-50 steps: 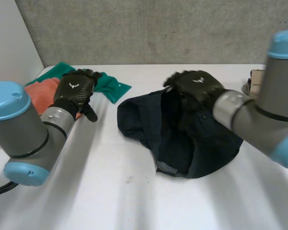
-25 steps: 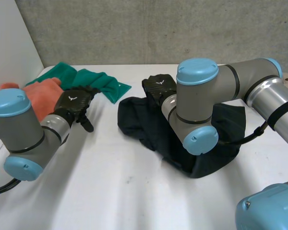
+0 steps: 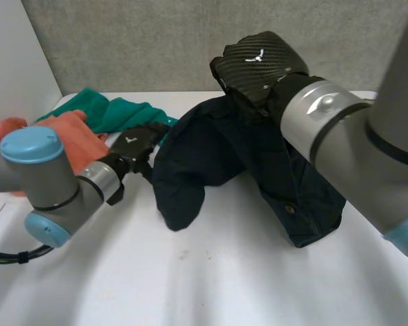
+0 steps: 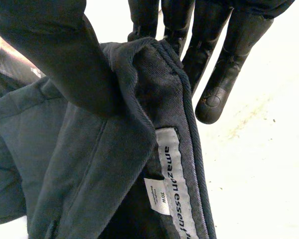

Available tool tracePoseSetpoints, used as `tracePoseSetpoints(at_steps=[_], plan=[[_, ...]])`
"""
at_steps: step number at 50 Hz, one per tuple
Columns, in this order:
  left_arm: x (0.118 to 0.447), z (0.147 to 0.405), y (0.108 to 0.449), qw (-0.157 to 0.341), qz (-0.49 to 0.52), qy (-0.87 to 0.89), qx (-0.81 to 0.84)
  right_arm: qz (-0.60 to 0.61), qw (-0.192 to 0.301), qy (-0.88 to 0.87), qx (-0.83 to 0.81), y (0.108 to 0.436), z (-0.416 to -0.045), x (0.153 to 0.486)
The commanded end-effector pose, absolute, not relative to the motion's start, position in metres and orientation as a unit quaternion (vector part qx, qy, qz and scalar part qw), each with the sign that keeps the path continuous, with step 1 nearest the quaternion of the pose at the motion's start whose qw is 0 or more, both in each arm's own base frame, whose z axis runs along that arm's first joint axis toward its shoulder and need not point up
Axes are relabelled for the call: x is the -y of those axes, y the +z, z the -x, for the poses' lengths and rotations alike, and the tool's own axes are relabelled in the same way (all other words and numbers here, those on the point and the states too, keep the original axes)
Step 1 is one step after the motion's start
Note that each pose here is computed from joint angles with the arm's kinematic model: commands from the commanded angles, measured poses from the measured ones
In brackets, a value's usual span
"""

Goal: Fold the laundry.

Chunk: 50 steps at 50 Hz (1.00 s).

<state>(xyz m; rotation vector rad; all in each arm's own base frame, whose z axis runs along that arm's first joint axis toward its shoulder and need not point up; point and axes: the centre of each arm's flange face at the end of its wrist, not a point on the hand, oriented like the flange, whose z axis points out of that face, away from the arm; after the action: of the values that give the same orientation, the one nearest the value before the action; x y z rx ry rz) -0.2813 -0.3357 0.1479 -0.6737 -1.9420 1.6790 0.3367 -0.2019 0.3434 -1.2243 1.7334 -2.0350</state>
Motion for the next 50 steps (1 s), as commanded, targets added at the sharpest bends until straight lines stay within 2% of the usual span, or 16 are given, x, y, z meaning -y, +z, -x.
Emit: tracePoseSetpoints(at_steps=[1,7,10,11,13,16,21,28,34,38,42,45,48,49,50], plan=[[0.305,0.307,0.133,0.289,0.266,0.571,0.721,0.402,0.099,-0.705,-0.576,0.362,-0.317,0.183],[0.306,0.302,0.140,0.283,0.254,0.574,0.726,0.402,0.086,-0.691,-0.595,0.348,-0.310,0.191],[0.319,0.282,0.159,0.250,0.221,0.598,0.729,0.405,0.086,-0.685,-0.600,0.343,-0.311,0.192],[0.324,0.266,0.168,0.224,0.196,0.606,0.738,0.405,0.085,-0.684,-0.601,0.342,-0.311,0.193],[0.323,0.253,0.173,0.203,0.175,0.605,0.750,0.406,0.084,-0.682,-0.602,0.340,-0.312,0.194],[0.306,0.240,0.184,0.185,0.154,0.595,0.767,0.409,0.085,-0.677,-0.606,0.333,-0.315,0.198],[0.272,0.233,0.185,0.185,0.155,0.570,0.785,0.410,0.087,-0.676,-0.606,0.327,-0.320,0.201],[0.234,0.250,0.177,0.217,0.175,0.541,0.794,0.409,0.091,-0.676,-0.606,0.328,-0.321,0.199],[0.242,0.266,0.156,0.240,0.162,0.511,0.809,0.411,0.093,-0.674,-0.607,0.326,-0.321,0.198],[0.252,0.289,0.148,0.274,0.146,0.496,0.811,0.411,0.093,-0.672,-0.609,0.325,-0.320,0.196],[0.261,0.301,0.140,0.292,0.130,0.486,0.813,0.411,0.092,-0.670,-0.612,0.323,-0.318,0.195],[0.266,0.303,0.141,0.293,0.126,0.494,0.809,0.409,0.089,-0.669,-0.614,0.322,-0.316,0.196],[0.276,0.298,0.152,0.270,0.105,0.524,0.801,0.405,0.085,-0.670,-0.616,0.321,-0.314,0.199],[0.279,0.297,0.157,0.261,0.098,0.537,0.796,0.407,0.083,-0.672,-0.613,0.322,-0.314,0.200],[0.284,0.291,0.176,0.244,0.081,0.571,0.780,0.407,0.081,-0.673,-0.612,0.322,-0.314,0.200]])
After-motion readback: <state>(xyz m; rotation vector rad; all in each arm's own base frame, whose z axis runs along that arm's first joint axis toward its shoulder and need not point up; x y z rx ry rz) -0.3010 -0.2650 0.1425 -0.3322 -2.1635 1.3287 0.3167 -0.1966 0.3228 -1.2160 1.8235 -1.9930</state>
